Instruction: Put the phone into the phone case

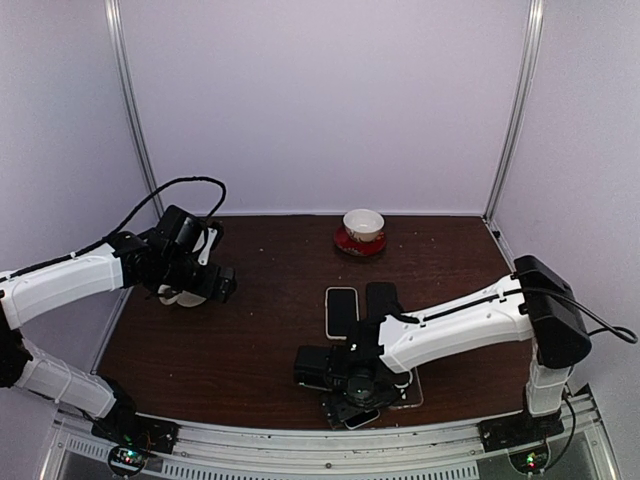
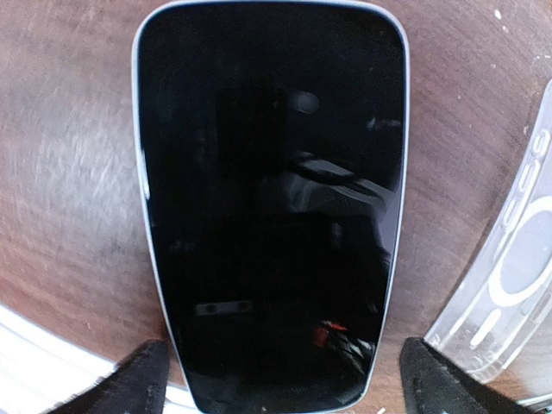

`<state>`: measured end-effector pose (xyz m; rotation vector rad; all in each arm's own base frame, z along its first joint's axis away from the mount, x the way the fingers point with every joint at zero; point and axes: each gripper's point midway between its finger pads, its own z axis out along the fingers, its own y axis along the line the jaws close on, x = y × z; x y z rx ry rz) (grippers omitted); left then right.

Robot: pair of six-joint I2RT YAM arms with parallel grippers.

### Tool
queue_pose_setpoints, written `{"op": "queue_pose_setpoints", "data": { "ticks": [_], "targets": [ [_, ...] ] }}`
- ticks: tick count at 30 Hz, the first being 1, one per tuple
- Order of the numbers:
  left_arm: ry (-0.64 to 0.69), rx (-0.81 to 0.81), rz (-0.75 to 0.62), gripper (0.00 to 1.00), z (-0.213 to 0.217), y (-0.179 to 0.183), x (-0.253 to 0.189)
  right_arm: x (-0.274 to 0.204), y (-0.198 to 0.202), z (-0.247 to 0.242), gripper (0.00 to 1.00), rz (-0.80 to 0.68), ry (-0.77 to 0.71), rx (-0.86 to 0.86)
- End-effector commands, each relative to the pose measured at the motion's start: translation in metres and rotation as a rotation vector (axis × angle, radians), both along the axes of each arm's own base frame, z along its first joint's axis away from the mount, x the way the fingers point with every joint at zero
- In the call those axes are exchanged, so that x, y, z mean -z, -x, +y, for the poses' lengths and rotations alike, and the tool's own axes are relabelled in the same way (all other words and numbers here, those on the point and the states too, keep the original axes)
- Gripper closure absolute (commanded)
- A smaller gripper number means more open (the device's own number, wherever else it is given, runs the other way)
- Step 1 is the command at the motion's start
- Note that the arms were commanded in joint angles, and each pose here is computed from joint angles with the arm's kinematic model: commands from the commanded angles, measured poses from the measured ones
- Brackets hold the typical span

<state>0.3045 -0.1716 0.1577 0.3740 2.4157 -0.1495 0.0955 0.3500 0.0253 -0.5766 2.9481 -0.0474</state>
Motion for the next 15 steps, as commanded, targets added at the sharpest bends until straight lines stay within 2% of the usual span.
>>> {"op": "queue_pose_setpoints", "data": {
  "ticks": [1,5,10,15],
  "targets": [
    [0.024,0.019,-0.030,0.03,-0.004,-0.005,-0.005,-0.011,0.001,-0.001,0.01,0.028,0.036,-0.060],
    [0.024,0.024,-0.027,0.02,-0.005,-0.005,-0.003,-0.006,-0.006,0.006,0.01,0.046,0.053,-0.068],
    [0.031,0.034,-0.024,0.02,-0.007,-0.004,-0.004,0.002,-0.016,0.014,0.01,0.084,-0.019,-0.043],
    [0.037,0.040,-0.023,0.02,-0.008,-0.004,-0.003,0.006,-0.026,0.014,0.00,0.109,-0.025,-0.054]
  ]
}}
